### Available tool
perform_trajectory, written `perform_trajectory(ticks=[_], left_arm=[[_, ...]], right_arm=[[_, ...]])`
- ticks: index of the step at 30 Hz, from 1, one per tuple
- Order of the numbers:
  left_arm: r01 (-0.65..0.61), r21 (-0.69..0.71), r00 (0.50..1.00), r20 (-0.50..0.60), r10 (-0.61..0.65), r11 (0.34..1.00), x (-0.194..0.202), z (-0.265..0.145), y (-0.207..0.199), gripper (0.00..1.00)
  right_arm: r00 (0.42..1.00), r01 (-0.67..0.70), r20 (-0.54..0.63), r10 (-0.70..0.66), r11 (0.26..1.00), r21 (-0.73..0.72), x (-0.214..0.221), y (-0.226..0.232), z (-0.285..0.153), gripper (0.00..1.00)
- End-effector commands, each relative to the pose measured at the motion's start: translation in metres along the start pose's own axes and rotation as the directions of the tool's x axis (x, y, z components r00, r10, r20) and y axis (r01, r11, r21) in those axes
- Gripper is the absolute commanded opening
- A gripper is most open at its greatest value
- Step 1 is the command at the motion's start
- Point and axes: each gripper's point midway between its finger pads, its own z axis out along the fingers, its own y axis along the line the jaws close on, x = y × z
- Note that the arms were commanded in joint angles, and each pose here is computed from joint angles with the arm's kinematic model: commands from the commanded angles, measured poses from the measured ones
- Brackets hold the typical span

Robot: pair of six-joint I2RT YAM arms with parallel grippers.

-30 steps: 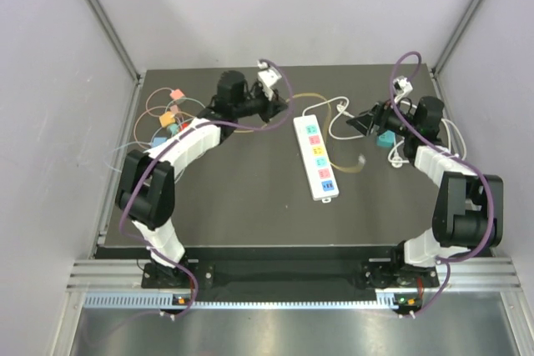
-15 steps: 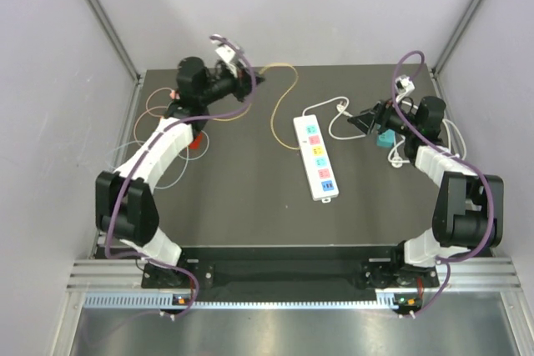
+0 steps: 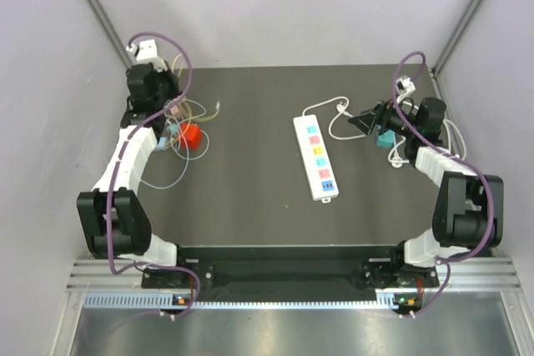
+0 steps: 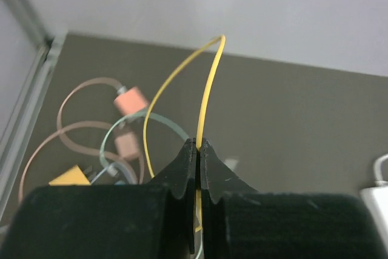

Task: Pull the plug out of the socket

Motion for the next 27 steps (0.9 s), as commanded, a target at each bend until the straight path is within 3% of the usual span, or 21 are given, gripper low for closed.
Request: perform_trajectory(ticks=[1, 5, 10, 11, 12, 16, 19, 23, 27], left_arm=[[0.066, -0.191, 0.995, -0.06, -0.079, 0.979, 0.031, -0.002, 0.05, 0.0], [0.083, -0.246, 0.98, -0.157, -0.124, 0.966, 0.082, 0.002, 0.073, 0.0], [0.126, -0.28, 0.96, -0.207, -0.188, 0.952, 0.115, 0.001, 0.092, 0.02], [0.13, -0.284, 0.959, -0.207, -0.194, 0.95, 0.116, 0.001, 0.094, 0.09], [0.135, -0.287, 0.959, -0.202, -0.198, 0.948, 0.115, 0.0, 0.094, 0.27], [0.161, -0.238, 0.962, -0.18, -0.207, 0.958, 0.1, -0.003, 0.083, 0.72], [0.176, -0.197, 0.968, -0.144, -0.206, 0.964, 0.078, -0.009, 0.072, 0.91], [0.213, -0.118, 0.971, -0.082, -0.224, 0.97, 0.042, -0.026, 0.05, 0.94], [0.245, -0.063, 0.964, -0.088, -0.25, 0.968, 0.035, -0.053, 0.033, 0.99]], right_arm=[[0.995, 0.085, 0.056, -0.084, 0.996, -0.018, -0.022, 0.009, -0.006, 0.81], [0.995, 0.083, 0.054, -0.082, 0.996, -0.019, -0.021, 0.009, -0.005, 0.81], [0.995, 0.086, 0.054, -0.085, 0.996, -0.017, -0.021, 0.009, -0.005, 0.81], [0.995, 0.082, 0.051, -0.081, 0.996, -0.016, -0.02, 0.008, -0.006, 0.82], [0.995, 0.085, 0.052, -0.084, 0.996, -0.016, -0.021, 0.008, -0.005, 0.82], [0.995, 0.087, 0.049, -0.087, 0.996, -0.014, -0.021, 0.007, -0.005, 0.81], [0.993, 0.114, 0.043, -0.113, 0.993, -0.006, -0.023, 0.007, -0.006, 0.82], [0.987, 0.16, 0.029, -0.16, 0.987, 0.019, -0.031, 0.008, -0.009, 0.82], [0.97, 0.242, 0.008, -0.242, 0.968, 0.064, -0.053, 0.011, -0.014, 0.83]])
